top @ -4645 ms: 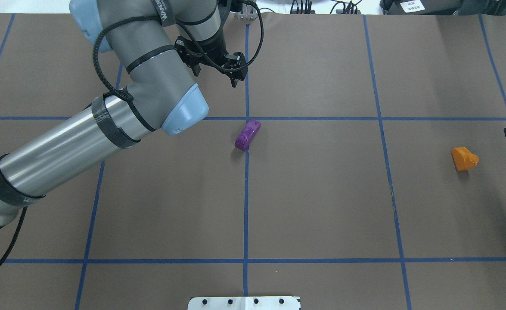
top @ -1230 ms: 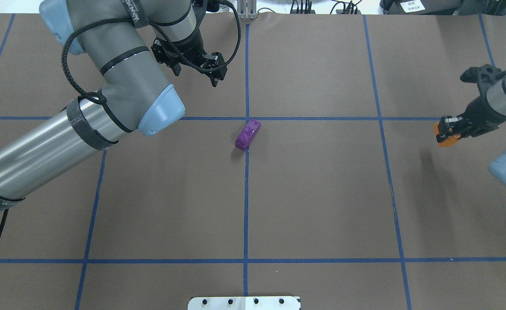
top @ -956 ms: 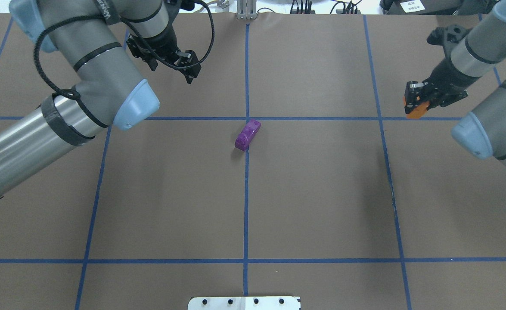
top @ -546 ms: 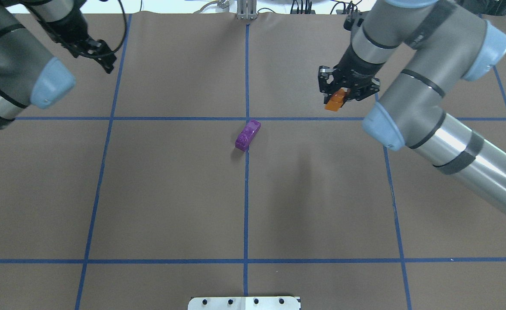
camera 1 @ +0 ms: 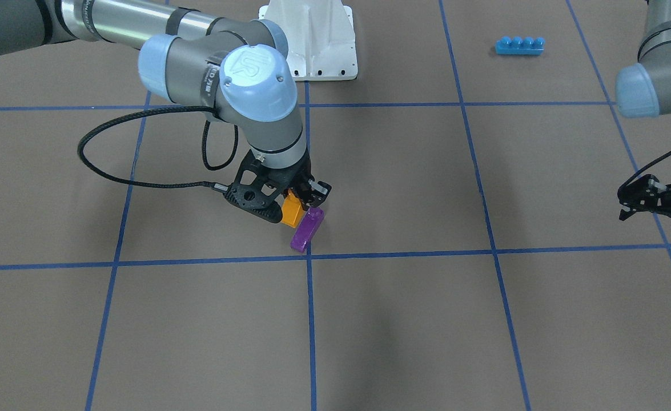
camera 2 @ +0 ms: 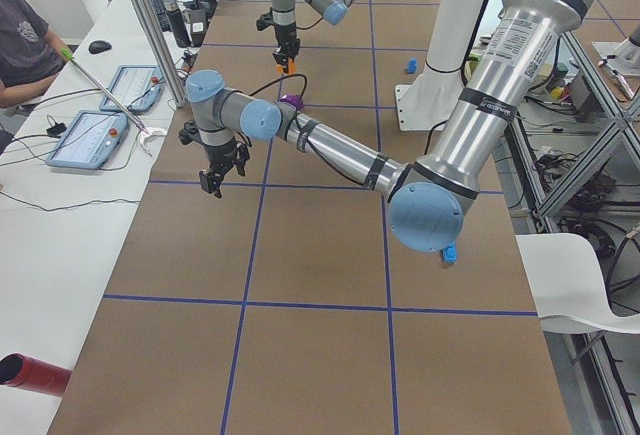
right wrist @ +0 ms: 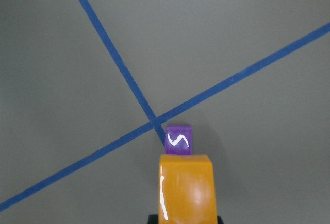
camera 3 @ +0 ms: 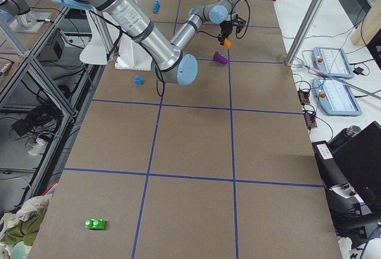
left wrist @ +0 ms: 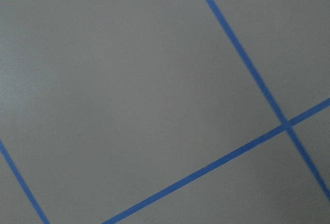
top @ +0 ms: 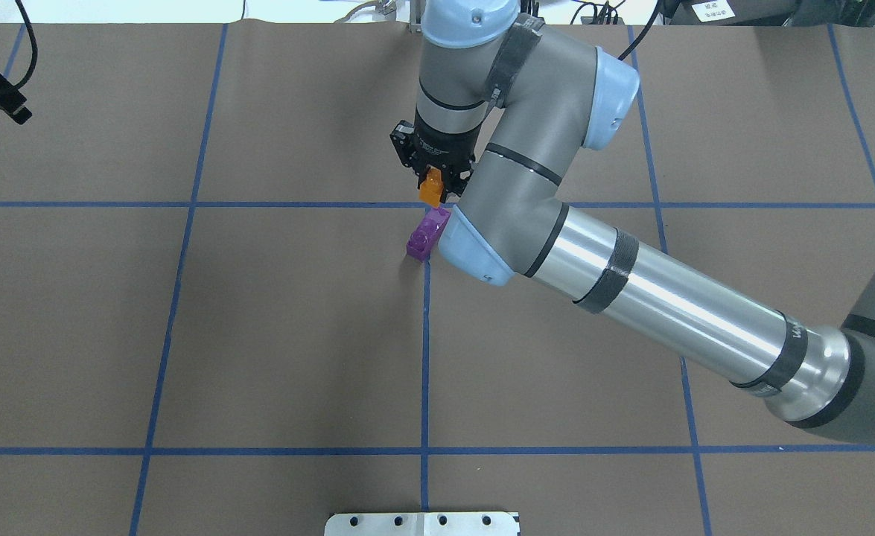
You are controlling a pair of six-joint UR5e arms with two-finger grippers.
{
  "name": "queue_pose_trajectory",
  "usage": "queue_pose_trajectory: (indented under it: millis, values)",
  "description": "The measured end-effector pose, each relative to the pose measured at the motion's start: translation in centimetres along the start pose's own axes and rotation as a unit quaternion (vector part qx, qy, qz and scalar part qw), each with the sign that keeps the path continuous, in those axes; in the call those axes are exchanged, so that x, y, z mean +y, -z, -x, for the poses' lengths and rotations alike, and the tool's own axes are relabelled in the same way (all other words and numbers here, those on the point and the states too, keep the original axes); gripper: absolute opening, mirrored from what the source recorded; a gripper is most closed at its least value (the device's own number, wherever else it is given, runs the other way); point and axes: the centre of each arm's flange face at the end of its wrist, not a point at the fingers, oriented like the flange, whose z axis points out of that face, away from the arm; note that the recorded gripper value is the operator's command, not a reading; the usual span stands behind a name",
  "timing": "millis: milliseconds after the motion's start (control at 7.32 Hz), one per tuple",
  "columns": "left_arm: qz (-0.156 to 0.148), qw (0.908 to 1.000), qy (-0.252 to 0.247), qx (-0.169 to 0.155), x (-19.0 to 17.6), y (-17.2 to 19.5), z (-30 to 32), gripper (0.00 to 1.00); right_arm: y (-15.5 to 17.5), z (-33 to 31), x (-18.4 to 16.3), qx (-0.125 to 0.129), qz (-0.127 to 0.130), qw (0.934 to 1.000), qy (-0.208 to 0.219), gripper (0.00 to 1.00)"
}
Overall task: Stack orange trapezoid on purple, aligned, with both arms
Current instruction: 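Carry the orange block with the right gripper over the purple block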
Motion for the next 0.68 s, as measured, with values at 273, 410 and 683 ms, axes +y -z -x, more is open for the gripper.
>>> queue_pose_trajectory:
  millis: [273, 410, 683]
  values:
    - [0.004, 1.0, 0.0, 0.0, 1.0, -0.7, 0.9, 1.0, -2.6, 1.9, 1.8, 0.019, -0.008, 0.998, -0.06, 0.0]
    - [0.005, 1.0, 0.0, 0.0, 1.1, -0.8, 1.0, 1.0, -3.5, 2.7, 2.4, 0.026, -0.011, 0.996, -0.084, 0.0]
    - [0.005, 1.0, 0.001, 0.0, 1.1, -0.8, 1.1, 1.0, -5.0, 2.9, 3.2, 0.034, -0.014, 0.9939, -0.104, 0.0]
